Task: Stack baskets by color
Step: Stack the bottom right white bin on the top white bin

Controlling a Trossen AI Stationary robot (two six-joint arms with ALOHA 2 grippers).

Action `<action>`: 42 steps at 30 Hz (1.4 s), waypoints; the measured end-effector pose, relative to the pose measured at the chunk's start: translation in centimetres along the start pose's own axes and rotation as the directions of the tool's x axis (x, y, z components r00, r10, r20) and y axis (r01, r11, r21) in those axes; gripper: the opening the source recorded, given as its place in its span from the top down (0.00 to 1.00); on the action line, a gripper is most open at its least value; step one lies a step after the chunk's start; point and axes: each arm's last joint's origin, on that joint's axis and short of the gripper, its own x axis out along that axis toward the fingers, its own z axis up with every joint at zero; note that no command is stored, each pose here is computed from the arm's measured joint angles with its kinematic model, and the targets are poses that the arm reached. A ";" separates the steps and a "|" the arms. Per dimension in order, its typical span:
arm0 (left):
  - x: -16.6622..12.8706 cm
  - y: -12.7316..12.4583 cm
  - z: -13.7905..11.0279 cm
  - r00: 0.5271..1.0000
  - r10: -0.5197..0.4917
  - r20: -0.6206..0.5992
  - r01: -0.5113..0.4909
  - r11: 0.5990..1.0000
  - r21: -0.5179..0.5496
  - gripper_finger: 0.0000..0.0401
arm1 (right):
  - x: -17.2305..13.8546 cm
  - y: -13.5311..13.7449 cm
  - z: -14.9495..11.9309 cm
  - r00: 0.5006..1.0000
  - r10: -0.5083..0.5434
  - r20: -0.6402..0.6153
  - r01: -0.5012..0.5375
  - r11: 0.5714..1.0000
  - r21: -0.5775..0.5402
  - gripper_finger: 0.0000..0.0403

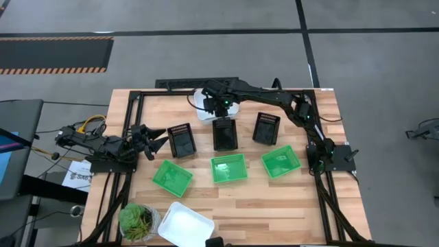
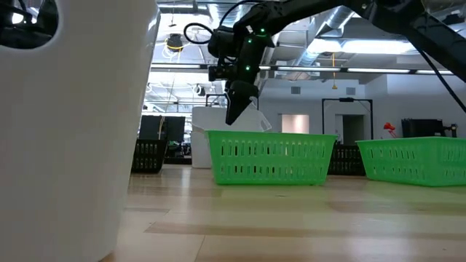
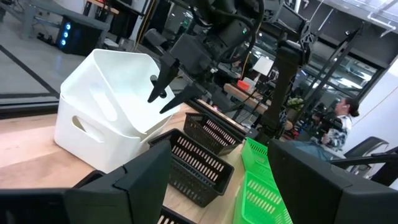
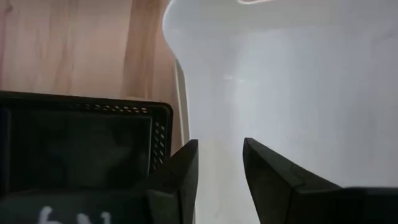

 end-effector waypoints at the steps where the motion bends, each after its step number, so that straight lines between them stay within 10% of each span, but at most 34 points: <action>1: 0.0 0.0 0.0 1.000 0.000 0.000 0.000 1.000 0.000 0.36 | 0.0 0.0 0.0 1.000 0.000 0.001 0.000 1.000 0.000 0.64; 42: 0.0 0.0 0.0 1.000 -0.001 0.000 0.001 1.000 -0.006 0.36 | 2.2 0.5 0.2 0.998 0.056 0.010 -0.057 0.998 0.015 0.68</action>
